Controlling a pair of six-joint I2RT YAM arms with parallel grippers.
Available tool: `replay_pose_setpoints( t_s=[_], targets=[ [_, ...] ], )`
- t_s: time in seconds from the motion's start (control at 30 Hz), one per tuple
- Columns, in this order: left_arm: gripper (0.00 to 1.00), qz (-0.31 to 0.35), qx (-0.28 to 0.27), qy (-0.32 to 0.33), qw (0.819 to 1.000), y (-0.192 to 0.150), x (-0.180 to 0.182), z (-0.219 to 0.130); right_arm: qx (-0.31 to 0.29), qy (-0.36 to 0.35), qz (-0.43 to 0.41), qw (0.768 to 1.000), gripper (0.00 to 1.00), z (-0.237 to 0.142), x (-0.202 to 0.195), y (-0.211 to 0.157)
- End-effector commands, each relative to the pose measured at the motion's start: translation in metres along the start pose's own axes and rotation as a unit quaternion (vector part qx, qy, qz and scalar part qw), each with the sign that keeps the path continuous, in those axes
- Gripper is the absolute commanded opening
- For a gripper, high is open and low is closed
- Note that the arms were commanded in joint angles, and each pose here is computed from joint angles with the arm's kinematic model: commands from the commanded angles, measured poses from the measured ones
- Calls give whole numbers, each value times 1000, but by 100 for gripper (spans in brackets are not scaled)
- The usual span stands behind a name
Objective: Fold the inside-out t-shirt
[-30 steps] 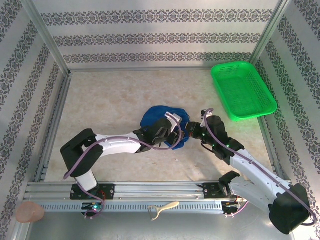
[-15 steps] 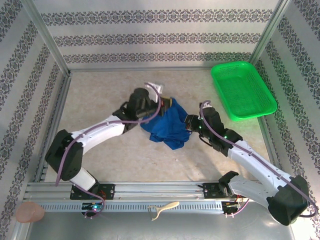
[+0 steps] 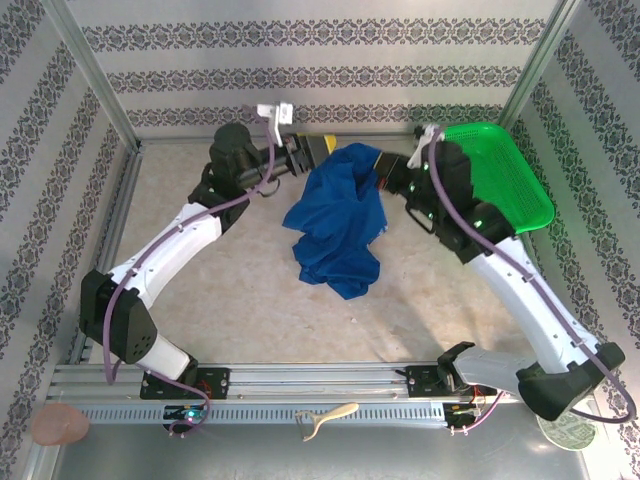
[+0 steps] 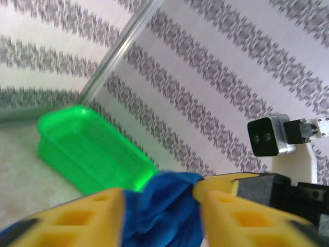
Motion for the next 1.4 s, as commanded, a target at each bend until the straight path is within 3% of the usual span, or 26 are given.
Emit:
replay_pose_setpoints(
  t_s=[0.0, 0.1, 0.33, 0.47, 0.63, 0.93, 1.2, 1.23, 1.27, 1.37],
  targets=[
    [75, -2, -34, 9, 999, 32, 3, -18, -27, 39, -19, 999, 0, -17, 26, 42],
    [79, -3, -42, 34, 999, 29, 15, -37, -20, 46, -34, 998, 0, -17, 36, 57],
    [83, -30, -12, 85, 996, -46, 53, -67, 9, 51, -36, 998, 0, -13, 33, 53],
    [86, -26, 35, 107, 993, -105, 72, -66, 16, 60, -34, 998, 0, -18, 31, 47],
    [89, 3, 79, 145, 986, -150, 93, -48, 22, 65, -33, 997, 0, -25, 28, 41],
    [92, -10, 95, 201, 975, -167, 146, -18, 11, 99, -29, 995, 0, -39, 36, 52],
    [93, -21, 118, 177, 977, -171, 164, 23, -4, 133, -19, 991, 0, -42, 41, 60],
    [91, -28, 128, 165, 978, -174, 166, 34, -8, 135, -19, 991, 0, -44, 41, 63],
    [80, -38, 141, 146, 978, -177, 165, 46, -12, 134, -17, 991, 0, -45, 39, 67],
    [14, -74, 153, 96, 981, -166, 155, 67, -36, 115, 1, 993, 0, -50, 23, 87]
  ],
)
Point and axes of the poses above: each hand's point on the last joint's axis, 136 mm out from that joint toward the fingers, its own z axis out along the fingers, its own x axis along the line the jaws close on, y = z × x, the point moved 5 cm from there along -z, back along the fingers, and after that the axes turned 6 degrees about -z, right-handed, at the moved point
